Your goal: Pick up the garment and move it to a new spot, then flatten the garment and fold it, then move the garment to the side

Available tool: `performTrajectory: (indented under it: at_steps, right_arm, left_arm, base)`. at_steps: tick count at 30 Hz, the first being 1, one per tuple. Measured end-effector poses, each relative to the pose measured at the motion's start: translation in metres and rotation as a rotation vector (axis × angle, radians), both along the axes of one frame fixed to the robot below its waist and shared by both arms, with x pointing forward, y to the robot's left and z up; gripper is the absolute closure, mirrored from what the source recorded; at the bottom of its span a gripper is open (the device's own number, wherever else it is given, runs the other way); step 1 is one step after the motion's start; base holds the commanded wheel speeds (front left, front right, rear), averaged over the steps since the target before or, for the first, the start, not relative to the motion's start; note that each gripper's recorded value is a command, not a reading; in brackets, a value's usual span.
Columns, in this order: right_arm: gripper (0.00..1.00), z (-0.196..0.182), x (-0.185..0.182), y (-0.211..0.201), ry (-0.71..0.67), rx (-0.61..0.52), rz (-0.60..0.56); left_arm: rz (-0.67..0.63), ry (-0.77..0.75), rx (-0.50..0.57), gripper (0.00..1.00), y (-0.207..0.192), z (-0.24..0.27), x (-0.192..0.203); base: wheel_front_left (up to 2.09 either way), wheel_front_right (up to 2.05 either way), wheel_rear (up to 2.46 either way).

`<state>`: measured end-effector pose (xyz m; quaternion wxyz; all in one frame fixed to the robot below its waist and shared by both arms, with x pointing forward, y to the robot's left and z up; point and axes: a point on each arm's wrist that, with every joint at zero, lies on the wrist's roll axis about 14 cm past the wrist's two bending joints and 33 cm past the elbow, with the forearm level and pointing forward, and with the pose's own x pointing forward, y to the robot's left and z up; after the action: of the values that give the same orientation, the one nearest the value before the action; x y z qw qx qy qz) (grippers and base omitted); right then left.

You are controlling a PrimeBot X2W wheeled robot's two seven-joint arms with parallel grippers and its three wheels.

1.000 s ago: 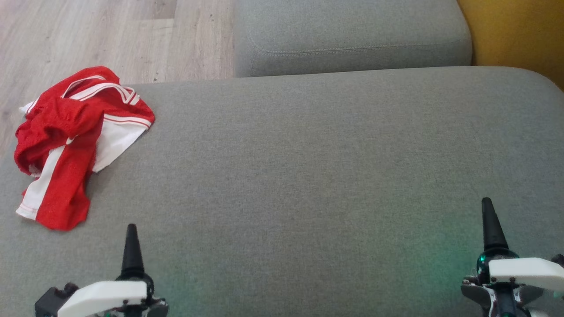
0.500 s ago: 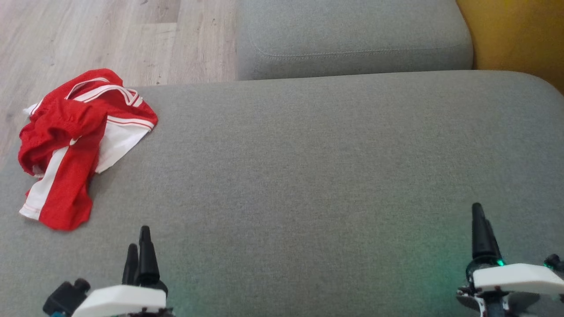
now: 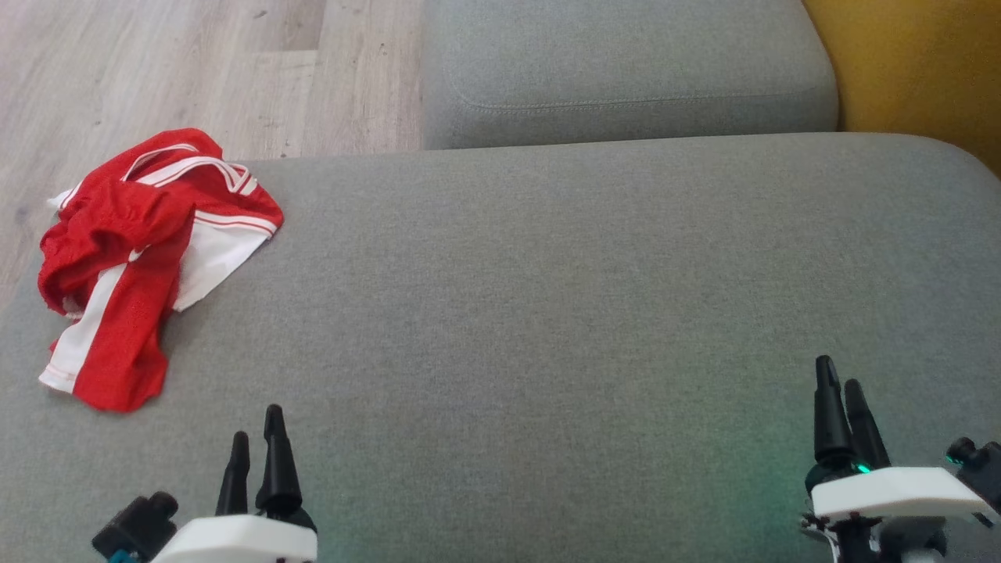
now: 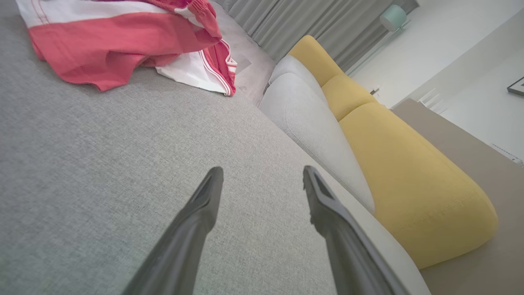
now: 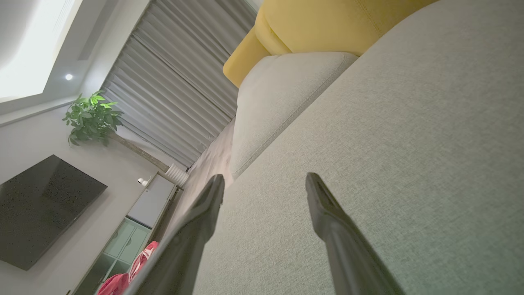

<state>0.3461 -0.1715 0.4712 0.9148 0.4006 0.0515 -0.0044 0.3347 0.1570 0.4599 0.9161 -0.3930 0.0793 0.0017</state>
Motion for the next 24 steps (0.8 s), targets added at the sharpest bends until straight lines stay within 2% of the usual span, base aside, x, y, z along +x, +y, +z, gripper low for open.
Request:
performTrajectory:
  at_steps: [24]
  right_arm:
    - [0.00, 0.001, -0.008, 0.014, -0.045, -0.297, 0.071]
  left_arm:
    - [-0.046, -0.018, 0.264, 0.00, -0.006, -0.008, -0.015]
  base:
    - [0.00, 0.00, 0.00]
